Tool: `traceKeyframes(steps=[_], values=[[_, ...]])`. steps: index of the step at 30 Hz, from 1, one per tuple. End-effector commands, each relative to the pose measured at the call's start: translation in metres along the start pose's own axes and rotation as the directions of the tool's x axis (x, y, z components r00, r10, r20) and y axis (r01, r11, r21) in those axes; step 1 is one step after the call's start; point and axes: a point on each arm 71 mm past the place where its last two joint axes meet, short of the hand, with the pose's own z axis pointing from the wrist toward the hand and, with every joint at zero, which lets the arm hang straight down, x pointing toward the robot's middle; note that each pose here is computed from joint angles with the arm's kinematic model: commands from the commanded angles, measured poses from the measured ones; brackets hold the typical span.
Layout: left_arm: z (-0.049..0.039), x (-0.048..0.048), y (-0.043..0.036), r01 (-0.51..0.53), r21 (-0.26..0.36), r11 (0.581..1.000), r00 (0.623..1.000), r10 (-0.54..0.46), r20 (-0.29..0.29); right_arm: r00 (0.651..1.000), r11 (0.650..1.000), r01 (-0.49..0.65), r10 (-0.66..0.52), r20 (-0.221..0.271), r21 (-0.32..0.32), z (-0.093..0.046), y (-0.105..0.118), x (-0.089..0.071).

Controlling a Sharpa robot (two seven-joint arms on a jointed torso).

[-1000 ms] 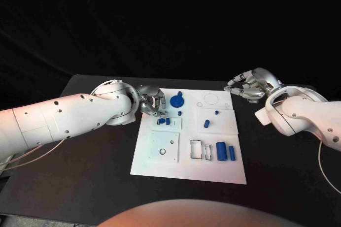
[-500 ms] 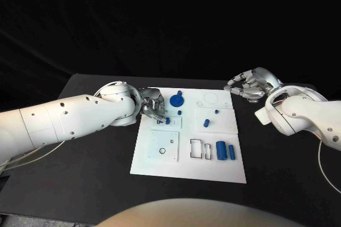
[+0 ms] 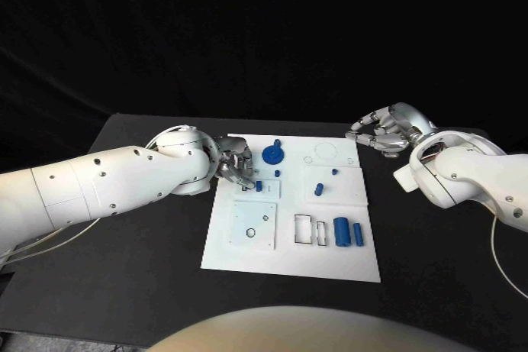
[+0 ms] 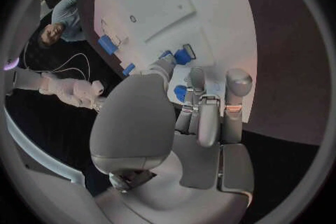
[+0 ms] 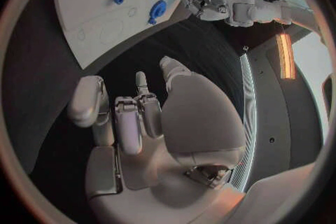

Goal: Assemble the parts on the task board

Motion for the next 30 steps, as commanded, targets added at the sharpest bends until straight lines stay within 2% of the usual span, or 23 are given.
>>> traceKeyframes(steps=[1, 17, 30], values=[[0.0, 0.0037, -0.0004, 0.003, -0.008, 1.0, 0.999, -0.004, -0.05, 1.0, 1.0, 0.006, -0.006, -0.012, -0.003, 0.0, 0.0003, 0.0013], [0.0007, 0.0048, -0.0009, 0.017, -0.014, 1.0, 0.998, -0.018, -0.065, 1.0, 1.0, 0.006, -0.006, -0.012, -0.003, 0.0, 0.0003, 0.0015], [0.0037, 0.0029, 0.003, 0.033, -0.037, 0.999, 0.998, -0.035, -0.052, 1.0, 1.0, 0.01, -0.01, -0.011, -0.004, -0.0002, 0.0003, 0.0012]])
